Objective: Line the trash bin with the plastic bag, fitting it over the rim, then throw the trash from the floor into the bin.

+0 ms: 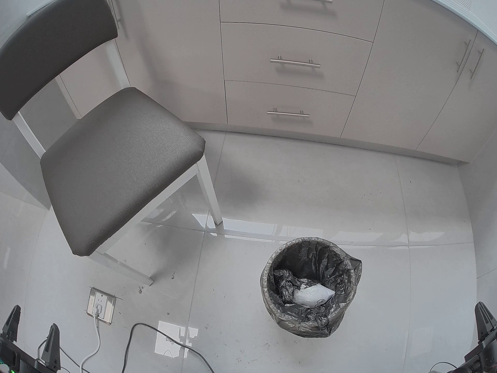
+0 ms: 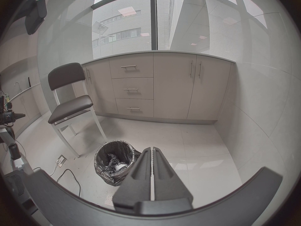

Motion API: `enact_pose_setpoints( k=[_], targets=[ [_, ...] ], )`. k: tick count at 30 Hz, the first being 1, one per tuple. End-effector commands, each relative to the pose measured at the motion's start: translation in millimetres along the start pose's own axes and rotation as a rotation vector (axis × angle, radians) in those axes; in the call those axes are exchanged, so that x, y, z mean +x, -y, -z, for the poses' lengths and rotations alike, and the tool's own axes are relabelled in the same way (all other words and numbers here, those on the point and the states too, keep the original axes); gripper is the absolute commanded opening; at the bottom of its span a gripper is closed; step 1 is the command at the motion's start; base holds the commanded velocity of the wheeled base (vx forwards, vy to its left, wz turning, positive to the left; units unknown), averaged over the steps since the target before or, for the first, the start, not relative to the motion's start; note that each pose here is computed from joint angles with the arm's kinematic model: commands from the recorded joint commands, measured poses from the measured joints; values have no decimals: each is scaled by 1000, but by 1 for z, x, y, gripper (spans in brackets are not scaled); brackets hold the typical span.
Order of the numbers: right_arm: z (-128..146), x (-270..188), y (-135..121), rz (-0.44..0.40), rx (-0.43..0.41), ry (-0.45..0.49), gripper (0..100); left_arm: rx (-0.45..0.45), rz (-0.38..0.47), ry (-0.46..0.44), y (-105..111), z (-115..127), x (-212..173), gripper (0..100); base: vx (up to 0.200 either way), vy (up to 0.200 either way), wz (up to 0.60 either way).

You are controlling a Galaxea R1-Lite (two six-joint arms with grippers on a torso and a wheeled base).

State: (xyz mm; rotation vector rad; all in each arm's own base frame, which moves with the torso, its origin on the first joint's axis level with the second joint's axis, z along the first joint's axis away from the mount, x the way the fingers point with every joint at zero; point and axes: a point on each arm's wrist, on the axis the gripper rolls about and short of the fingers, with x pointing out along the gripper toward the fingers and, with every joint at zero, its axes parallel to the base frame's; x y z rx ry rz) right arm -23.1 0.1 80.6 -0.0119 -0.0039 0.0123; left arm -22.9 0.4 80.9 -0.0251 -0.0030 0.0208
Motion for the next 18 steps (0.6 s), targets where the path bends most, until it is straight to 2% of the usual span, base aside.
enact_pose_setpoints(
  k=[1,18],
  targets=[
    [5,0,0,-3,1,-4,0,-1,-1,-1,0,5,0,100,0,0,0],
    [5,0,0,0,9,-4,0,-1,-1,-1,0,5,0,100,0,0,0]
  ],
)
